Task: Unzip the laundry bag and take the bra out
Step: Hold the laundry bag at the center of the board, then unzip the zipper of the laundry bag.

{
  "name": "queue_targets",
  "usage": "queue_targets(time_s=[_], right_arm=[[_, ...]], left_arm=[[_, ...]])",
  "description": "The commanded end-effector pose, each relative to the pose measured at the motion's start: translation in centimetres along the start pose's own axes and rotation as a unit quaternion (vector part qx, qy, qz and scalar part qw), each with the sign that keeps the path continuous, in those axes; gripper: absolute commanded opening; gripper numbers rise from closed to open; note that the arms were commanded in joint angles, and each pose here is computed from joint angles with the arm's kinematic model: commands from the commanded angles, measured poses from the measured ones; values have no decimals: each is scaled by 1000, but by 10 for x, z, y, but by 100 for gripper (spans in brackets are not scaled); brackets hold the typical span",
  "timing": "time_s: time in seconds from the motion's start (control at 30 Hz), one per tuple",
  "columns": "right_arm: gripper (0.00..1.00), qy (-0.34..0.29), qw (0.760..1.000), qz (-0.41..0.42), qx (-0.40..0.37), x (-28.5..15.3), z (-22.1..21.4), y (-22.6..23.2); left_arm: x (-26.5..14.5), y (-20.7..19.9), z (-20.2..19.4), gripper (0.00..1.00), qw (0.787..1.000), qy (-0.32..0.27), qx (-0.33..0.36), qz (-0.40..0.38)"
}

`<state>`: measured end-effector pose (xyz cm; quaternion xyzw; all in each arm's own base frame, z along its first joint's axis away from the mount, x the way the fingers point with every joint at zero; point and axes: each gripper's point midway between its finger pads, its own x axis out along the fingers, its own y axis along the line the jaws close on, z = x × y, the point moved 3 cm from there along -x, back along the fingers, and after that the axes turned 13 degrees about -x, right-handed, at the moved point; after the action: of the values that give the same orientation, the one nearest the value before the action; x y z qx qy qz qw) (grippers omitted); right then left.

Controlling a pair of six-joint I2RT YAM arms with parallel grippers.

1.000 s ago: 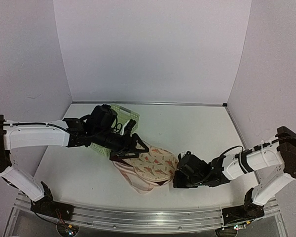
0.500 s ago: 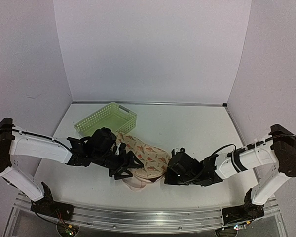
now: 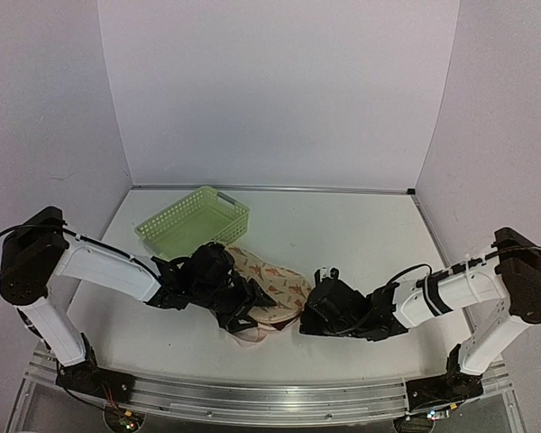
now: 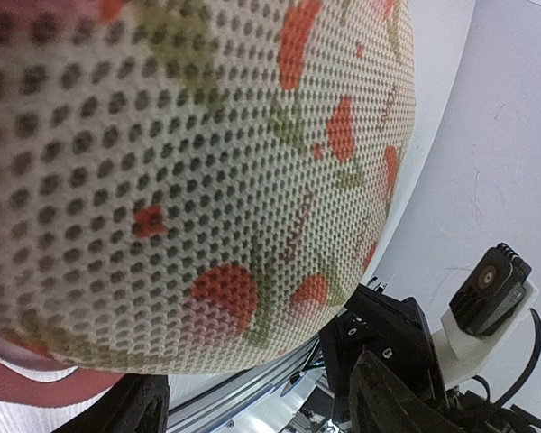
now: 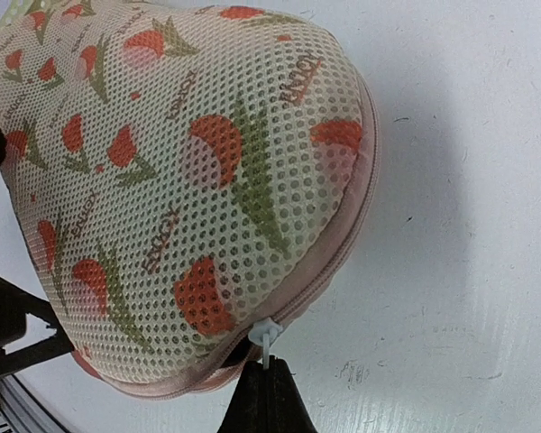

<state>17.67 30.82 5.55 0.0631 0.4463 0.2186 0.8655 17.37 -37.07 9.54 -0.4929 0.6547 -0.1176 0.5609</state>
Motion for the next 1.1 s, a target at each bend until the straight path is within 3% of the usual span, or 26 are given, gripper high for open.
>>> queue_targets(time_s=[0.0,0.2,0.53,1.07], right_arm=[[0,-41,999,20,18,-11,16,8],[0,-45,999,17,23,-13,13,2],[0,-49,998,14,26,-17,11,-4],[0,-55,998,-31,2,-32,-5,-43]], left_arm=[[11,-30,-10,67,999,15,-16,-43],[20,-29,-8,51,999,17,-17,-44],[26,-30,-8,0,999,21,2,-44],[40,-30,-23,0,989,82,121,-33]])
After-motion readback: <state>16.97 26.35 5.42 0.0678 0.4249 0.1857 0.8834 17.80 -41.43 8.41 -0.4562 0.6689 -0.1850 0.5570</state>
